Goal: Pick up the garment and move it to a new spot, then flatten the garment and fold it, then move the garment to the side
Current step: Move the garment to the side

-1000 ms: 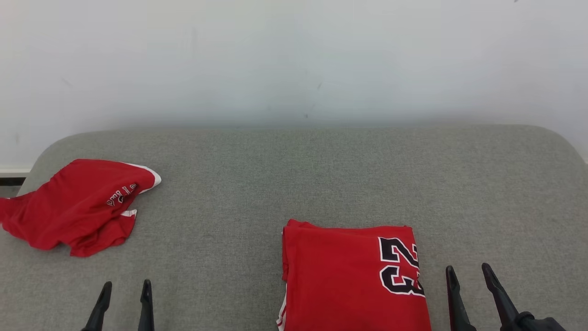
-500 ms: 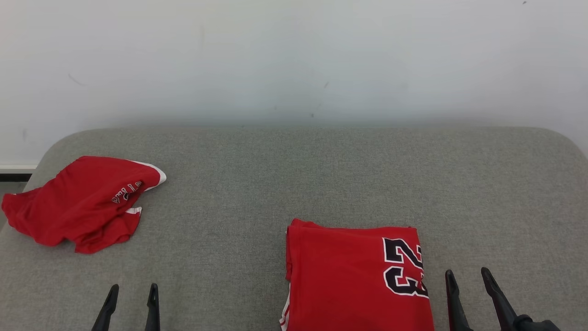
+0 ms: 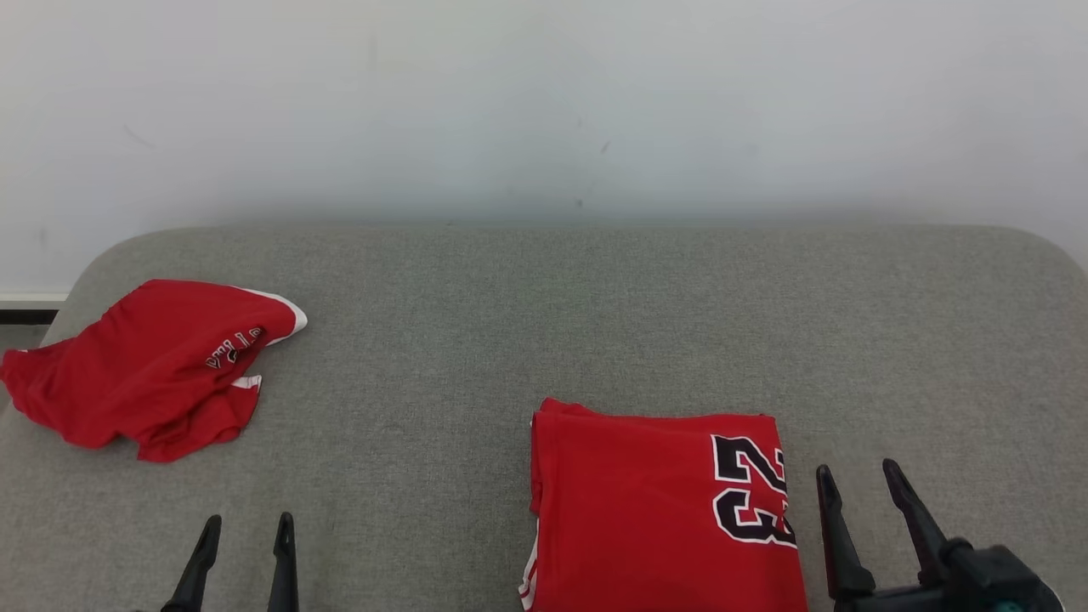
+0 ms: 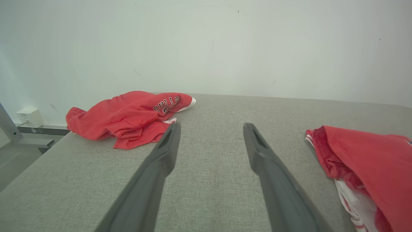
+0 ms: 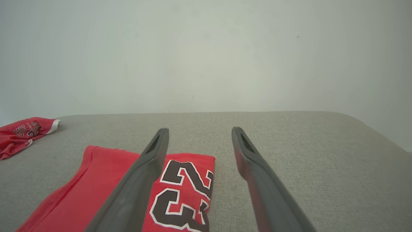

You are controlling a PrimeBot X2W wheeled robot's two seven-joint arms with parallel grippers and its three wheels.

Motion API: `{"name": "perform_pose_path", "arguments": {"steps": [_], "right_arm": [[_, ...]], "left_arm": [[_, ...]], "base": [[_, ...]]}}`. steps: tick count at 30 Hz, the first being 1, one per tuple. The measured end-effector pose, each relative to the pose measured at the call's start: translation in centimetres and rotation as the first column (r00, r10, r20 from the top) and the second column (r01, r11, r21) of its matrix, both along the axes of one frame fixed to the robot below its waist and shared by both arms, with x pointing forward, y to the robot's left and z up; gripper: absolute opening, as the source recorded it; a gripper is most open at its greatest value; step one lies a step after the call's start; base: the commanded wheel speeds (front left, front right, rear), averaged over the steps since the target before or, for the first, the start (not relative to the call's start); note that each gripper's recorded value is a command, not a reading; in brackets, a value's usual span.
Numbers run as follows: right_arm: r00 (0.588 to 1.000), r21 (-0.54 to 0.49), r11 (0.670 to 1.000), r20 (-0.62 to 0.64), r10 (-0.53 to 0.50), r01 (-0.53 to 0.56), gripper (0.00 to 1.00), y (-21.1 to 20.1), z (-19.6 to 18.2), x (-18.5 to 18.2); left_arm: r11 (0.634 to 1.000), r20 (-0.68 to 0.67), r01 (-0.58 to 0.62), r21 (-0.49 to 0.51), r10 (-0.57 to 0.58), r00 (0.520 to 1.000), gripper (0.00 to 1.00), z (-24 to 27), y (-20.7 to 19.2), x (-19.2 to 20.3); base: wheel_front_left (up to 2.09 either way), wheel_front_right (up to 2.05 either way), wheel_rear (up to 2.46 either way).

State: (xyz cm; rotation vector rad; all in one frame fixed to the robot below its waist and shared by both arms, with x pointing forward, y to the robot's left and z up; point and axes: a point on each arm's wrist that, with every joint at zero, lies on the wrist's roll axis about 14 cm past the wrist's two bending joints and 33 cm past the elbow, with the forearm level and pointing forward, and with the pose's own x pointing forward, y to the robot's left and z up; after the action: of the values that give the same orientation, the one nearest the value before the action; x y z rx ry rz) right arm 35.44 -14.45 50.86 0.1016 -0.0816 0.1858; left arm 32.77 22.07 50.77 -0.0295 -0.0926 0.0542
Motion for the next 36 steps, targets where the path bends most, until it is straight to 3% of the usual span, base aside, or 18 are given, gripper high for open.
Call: {"name": "perform_pose_path", "arguments": {"steps": [7,13,23,29,30,31,32,36], "right_arm": [[0.997,-0.053,0.998,-0.070,0.033,-0.037,1.00,0.7,-0.5,3.4],[0.972,-0.087,0.994,-0.232,0.047,-0.069,1.00,1.2,-4.4,5.8],[0.899,-0.097,0.989,-0.434,0.059,-0.111,1.00,2.2,-11.4,5.7],[0.877,-0.082,0.990,-0.476,0.060,-0.113,1.00,2.6,-13.2,5.5],[0.873,-0.082,0.990,-0.483,0.062,-0.115,0.96,2.7,-13.4,5.4],[0.870,-0.080,0.989,-0.488,0.067,-0.121,0.30,2.9,-13.5,5.4],[0.870,-0.067,0.991,-0.488,0.070,-0.118,0.00,3.0,-13.5,5.4],[0.871,-0.043,0.991,-0.483,0.094,-0.130,0.00,4.0,-13.2,6.1]], "left_arm": [[1.000,0.010,-0.001,-0.011,0.001,1.000,1.00,0.3,0.1,0.6],[1.000,0.000,-0.023,-0.016,0.023,1.000,1.00,0.1,0.9,1.0],[0.998,-0.034,-0.053,-0.024,0.053,0.998,1.00,-0.9,1.9,1.6],[0.998,-0.046,-0.054,-0.025,0.053,0.998,1.00,-1.3,1.9,2.2],[0.998,-0.046,-0.049,-0.026,0.048,0.998,1.00,-1.3,1.8,2.3],[0.999,-0.047,-0.044,-0.027,0.043,0.998,1.00,-1.4,1.6,2.5],[0.999,-0.048,-0.039,-0.028,0.038,0.998,1.00,-1.4,1.5,2.6],[0.999,-0.052,-0.031,-0.037,0.029,0.998,1.00,-1.6,1.1,3.2]], "base": [[0.00,0.00,0.00],[0.00,0.00,0.00],[0.00,0.00,0.00],[0.00,0.00,0.00],[0.00,0.00,0.00],[0.00,0.00,0.00],[0.00,0.00,0.00],[0.00,0.00,0.00]]}}
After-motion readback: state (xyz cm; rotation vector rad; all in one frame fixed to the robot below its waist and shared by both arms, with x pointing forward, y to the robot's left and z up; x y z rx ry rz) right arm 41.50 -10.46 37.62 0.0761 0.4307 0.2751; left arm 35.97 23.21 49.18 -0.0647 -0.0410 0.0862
